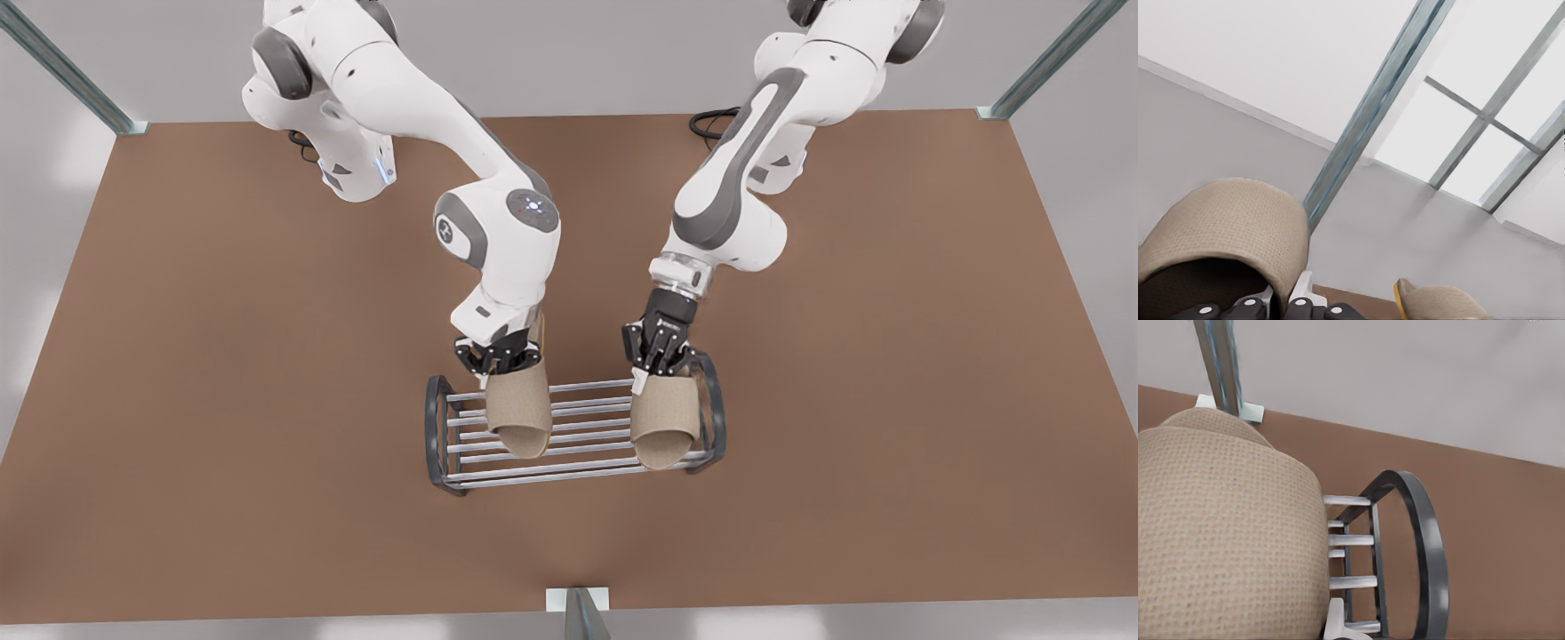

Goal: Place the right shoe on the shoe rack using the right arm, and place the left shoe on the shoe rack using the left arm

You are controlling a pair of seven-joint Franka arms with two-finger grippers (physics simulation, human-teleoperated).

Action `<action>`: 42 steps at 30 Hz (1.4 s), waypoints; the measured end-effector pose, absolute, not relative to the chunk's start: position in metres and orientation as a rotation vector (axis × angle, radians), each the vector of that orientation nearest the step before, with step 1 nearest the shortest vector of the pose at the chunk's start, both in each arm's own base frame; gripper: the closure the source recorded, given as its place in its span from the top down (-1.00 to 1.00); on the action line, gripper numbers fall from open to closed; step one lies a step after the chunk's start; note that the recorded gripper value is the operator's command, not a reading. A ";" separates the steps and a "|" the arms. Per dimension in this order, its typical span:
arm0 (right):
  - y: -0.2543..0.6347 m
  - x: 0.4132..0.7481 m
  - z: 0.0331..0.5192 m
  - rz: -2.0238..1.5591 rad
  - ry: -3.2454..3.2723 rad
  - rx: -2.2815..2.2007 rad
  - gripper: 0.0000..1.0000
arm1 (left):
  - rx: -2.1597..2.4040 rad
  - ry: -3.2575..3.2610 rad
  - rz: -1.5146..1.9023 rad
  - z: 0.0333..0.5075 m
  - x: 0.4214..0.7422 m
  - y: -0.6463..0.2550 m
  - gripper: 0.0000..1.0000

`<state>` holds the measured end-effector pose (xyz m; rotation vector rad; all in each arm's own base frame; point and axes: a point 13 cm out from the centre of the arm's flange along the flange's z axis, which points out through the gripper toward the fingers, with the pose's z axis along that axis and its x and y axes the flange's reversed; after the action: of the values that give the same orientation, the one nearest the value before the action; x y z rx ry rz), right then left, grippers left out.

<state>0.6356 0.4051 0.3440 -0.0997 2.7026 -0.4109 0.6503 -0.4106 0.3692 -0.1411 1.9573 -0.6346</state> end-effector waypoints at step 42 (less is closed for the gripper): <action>0.450 0.652 0.254 -0.383 2.498 0.185 1.00 | -0.168 2.064 -0.512 0.227 0.653 -0.409 1.00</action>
<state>0.6515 0.4503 0.2539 0.1849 2.4979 -0.3828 0.6535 -0.4088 0.2268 -0.1683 2.0641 -0.5120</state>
